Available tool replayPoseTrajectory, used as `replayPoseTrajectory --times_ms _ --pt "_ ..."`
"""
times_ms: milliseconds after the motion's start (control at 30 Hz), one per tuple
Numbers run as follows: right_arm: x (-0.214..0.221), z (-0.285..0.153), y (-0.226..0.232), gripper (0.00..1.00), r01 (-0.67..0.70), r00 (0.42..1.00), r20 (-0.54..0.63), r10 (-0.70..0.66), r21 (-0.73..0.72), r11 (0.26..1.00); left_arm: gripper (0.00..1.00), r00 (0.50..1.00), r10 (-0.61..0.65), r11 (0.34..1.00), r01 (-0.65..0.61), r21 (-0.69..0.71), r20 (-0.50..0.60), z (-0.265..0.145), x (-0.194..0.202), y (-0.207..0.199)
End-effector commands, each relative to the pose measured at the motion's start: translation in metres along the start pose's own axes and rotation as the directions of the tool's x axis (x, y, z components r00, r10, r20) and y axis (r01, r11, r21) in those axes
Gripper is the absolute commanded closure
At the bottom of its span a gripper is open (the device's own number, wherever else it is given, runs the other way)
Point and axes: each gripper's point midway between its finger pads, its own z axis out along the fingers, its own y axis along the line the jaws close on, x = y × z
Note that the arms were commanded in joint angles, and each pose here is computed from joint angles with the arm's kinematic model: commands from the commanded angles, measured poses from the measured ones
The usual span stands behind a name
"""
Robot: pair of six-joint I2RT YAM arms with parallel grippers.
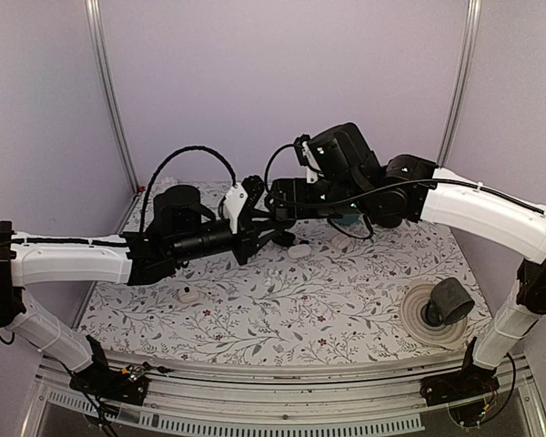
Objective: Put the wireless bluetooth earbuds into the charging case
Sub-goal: Adjust the left earbud in the left side groove of the charging case.
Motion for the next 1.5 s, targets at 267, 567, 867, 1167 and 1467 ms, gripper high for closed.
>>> replayPoseTrajectory --times_ms 267,567,867,1167,1467 --pt "0.005 -0.002 -0.007 0.09 0.004 1.000 -0.024 -0.004 0.018 1.000 1.00 1.000 0.021 0.999 -0.021 -0.031 0.018 0.001 -0.012 0.001" --pt "0.008 -0.007 -0.012 0.10 -0.001 1.000 -0.022 0.001 0.025 1.000 1.00 1.000 0.014 0.999 -0.013 -0.030 0.018 0.001 -0.011 0.001" --pt "0.009 -0.011 -0.015 0.10 -0.006 1.000 -0.020 0.007 0.030 1.000 1.00 1.000 0.010 1.000 -0.009 -0.028 0.023 0.001 -0.013 0.002" --pt "0.009 -0.017 -0.021 0.10 -0.011 1.000 -0.010 0.011 0.044 0.999 1.00 0.999 0.002 1.000 -0.001 -0.010 0.038 -0.001 -0.017 -0.001" --pt "0.007 -0.023 -0.026 0.10 -0.015 1.000 0.006 0.015 0.048 0.999 1.00 0.998 -0.011 1.000 0.010 0.021 0.065 -0.004 -0.023 -0.004"
